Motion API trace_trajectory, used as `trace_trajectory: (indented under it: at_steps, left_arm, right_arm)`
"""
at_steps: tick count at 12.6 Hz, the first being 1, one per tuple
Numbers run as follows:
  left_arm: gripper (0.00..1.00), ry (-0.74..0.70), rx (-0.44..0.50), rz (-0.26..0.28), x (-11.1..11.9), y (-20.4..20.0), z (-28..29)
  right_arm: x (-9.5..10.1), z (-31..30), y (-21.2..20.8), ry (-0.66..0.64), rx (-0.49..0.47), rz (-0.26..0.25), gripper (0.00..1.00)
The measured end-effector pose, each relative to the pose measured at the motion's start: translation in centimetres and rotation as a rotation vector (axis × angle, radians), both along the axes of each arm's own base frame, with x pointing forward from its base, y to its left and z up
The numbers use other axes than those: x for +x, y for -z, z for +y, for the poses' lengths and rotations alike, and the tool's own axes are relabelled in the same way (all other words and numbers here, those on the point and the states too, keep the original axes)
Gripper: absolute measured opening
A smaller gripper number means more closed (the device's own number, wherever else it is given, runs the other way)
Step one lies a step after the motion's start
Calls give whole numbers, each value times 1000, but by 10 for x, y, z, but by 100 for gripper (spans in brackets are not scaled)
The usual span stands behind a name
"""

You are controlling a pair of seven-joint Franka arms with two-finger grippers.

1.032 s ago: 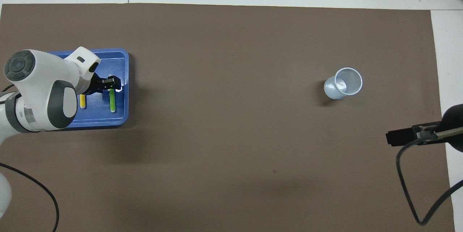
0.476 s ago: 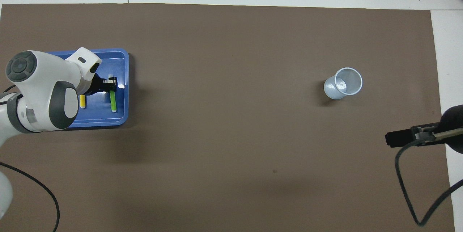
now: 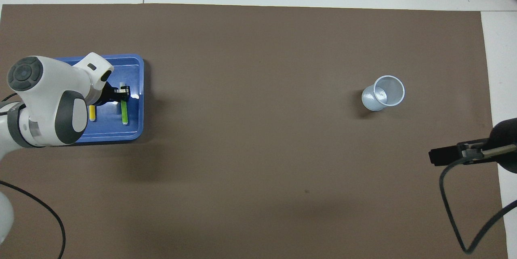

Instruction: Transfer and insert pens with both arms

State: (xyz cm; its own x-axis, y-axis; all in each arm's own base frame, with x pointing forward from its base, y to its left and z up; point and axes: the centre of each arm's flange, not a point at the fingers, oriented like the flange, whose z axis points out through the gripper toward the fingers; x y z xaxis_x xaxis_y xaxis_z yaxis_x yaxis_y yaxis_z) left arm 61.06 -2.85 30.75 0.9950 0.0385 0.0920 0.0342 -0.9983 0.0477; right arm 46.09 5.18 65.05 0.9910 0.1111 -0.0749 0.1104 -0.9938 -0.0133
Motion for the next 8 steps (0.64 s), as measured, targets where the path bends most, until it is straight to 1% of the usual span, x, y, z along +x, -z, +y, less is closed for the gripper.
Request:
trace_trajectory:
  at_steps: [2,3,4,6,8]
  left_arm:
    - [18,57,27,-18,2,-2,4]
    - [18,66,30,-34,6,-8,7]
    - [18,66,28,-38,11,-15,7]
    - [18,37,2,-1,18,-34,5]
    - [18,-46,-17,32,23,-48,5]
  right_arm:
    - [0,0,0,0,0,0,100]
    - [0,0,0,0,0,0,100]
    - [0,0,0,0,0,0,100]
    - [0,0,0,0,1,1,100]
    - [0,2,2,2,32,7,100]
